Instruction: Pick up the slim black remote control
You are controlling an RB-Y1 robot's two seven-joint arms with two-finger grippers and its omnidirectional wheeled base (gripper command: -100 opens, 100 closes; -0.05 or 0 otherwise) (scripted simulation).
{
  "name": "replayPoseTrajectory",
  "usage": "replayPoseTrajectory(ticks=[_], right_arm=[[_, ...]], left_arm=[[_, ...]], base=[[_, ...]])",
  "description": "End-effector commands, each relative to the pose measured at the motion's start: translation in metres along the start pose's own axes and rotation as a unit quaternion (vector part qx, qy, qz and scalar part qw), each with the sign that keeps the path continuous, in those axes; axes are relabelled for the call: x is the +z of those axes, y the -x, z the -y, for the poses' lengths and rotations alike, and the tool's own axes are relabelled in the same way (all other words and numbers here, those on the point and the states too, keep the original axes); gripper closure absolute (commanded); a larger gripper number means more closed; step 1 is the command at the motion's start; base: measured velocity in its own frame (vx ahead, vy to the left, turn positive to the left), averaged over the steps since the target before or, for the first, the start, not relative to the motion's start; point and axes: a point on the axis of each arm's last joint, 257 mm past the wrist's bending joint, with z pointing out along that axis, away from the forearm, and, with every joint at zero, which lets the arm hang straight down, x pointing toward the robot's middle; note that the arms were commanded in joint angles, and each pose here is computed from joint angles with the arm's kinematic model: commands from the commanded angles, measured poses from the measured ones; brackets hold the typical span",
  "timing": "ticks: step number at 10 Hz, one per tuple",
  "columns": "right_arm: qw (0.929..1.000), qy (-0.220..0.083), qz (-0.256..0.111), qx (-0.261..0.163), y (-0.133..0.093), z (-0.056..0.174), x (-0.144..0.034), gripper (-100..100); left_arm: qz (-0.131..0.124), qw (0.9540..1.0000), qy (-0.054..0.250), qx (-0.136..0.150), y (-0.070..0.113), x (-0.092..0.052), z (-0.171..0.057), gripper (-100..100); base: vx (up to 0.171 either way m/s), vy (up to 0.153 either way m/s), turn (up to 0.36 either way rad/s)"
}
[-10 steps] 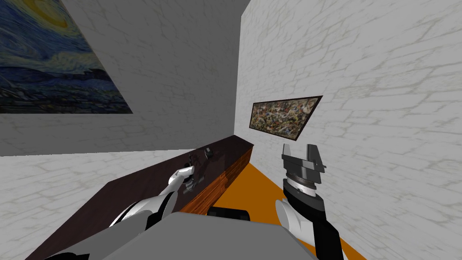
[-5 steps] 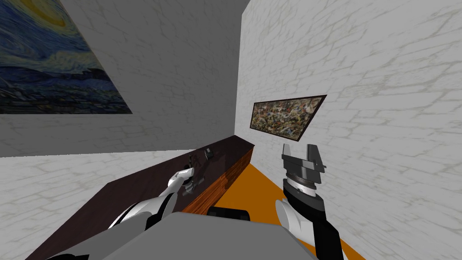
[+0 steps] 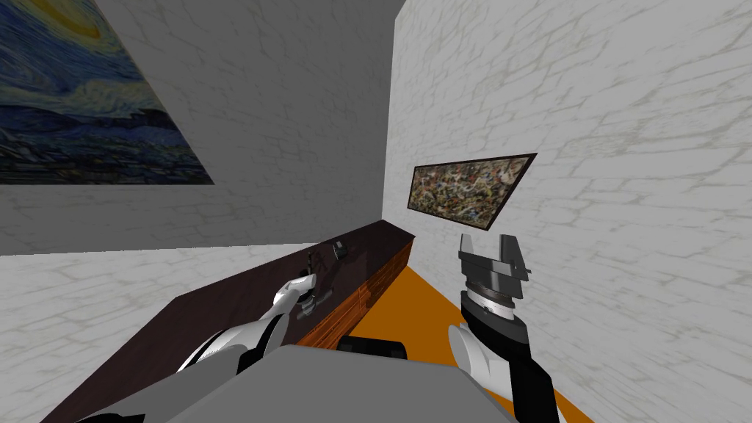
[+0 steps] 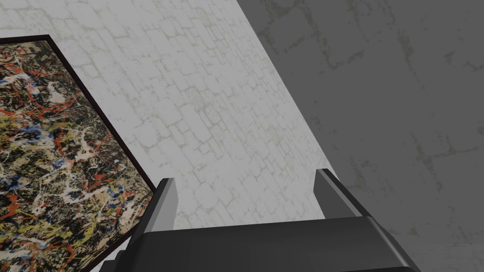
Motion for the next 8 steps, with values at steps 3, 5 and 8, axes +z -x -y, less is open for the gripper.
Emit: replayPoseTrajectory(ticks=[3, 5, 8], right_arm=[[1.0000, 0.000, 0.000, 0.000, 0.000, 0.000, 0.000, 0], [1.0000, 0.000, 0.000, 0.000, 0.000, 0.000, 0.000, 0], [1.0000, 0.000, 0.000, 0.000, 0.000, 0.000, 0.000, 0]], left_arm=[[0.000, 1.0000, 0.000, 0.000, 0.000, 0.000, 0.000, 0], [0.001, 1.0000, 0.001, -0.001, -0.001, -0.009, 0.008, 100], [0.001, 1.0000, 0.001, -0.002, -0.002, -0.013, 0.011, 0]], base=[[0.000, 0.000, 0.000], [-0.022, -0.006, -0.035], [-0.021, -0.008, -0.005]])
